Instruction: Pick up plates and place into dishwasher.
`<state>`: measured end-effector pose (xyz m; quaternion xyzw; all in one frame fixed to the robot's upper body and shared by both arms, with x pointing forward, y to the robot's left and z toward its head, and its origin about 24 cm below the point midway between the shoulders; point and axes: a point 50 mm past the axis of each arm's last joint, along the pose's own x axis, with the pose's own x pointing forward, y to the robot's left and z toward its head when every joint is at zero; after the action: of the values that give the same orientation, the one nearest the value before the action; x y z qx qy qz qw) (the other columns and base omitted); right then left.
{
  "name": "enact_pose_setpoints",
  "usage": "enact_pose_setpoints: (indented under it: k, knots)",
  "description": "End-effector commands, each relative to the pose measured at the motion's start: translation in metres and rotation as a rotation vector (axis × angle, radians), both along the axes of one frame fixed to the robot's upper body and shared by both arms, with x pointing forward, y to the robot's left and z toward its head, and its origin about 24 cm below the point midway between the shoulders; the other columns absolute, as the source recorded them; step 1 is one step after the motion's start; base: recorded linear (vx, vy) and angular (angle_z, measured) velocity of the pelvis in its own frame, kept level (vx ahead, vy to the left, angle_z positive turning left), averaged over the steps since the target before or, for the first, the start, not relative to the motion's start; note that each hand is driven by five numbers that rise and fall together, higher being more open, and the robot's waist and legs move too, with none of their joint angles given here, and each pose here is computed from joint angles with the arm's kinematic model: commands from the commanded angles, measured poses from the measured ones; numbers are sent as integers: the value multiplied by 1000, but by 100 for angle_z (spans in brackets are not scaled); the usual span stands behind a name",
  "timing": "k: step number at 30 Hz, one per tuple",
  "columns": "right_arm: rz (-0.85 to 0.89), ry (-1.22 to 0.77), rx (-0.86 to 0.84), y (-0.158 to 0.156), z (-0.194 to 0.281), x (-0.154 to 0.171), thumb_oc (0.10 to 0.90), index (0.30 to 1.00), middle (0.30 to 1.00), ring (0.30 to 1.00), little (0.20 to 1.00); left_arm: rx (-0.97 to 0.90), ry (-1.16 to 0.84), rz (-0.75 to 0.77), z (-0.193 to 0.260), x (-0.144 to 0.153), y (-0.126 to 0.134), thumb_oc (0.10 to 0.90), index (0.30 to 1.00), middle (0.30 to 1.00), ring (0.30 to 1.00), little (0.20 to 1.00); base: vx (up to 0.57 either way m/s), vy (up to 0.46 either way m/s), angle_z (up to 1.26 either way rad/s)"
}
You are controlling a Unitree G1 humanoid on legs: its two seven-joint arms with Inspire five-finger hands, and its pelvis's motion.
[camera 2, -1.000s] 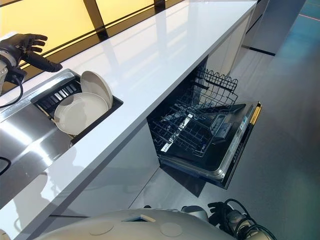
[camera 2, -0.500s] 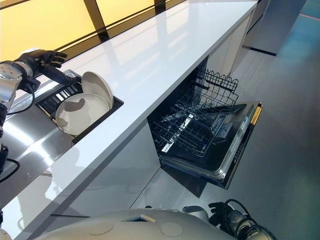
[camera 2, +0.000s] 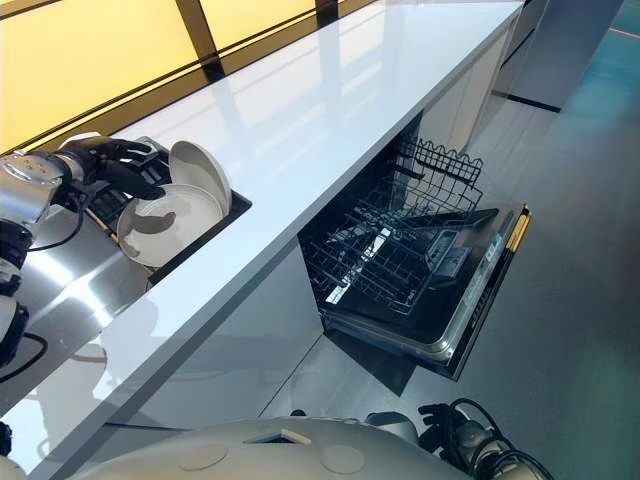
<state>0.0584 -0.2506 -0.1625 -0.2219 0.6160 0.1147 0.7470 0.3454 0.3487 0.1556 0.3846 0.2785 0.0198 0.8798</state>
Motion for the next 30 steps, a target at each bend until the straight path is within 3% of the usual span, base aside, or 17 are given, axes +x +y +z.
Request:
enact_pose_setpoints:
  k: [1,10,22,30]
  knots:
    - [36,-51,25,5,2,16,800,900,900,900,900,59,-190,33,63,9,10,800,900,900,900,900,0,0,0]
    - [53,-57,11,1,3,13,800,900,900,900,900,96,-173,134,46,1,25,800,900,900,900,900,10,10,-1]
    - [72,-79,-6,-7,7,16,800,900,900,900,900,232,-243,294,63,-4,43,800,900,900,900,900,21,23,-5]
    - [80,-93,-12,-10,8,16,800,900,900,900,900,137,-223,320,51,-7,47,800,900,900,900,900,6,20,-3]
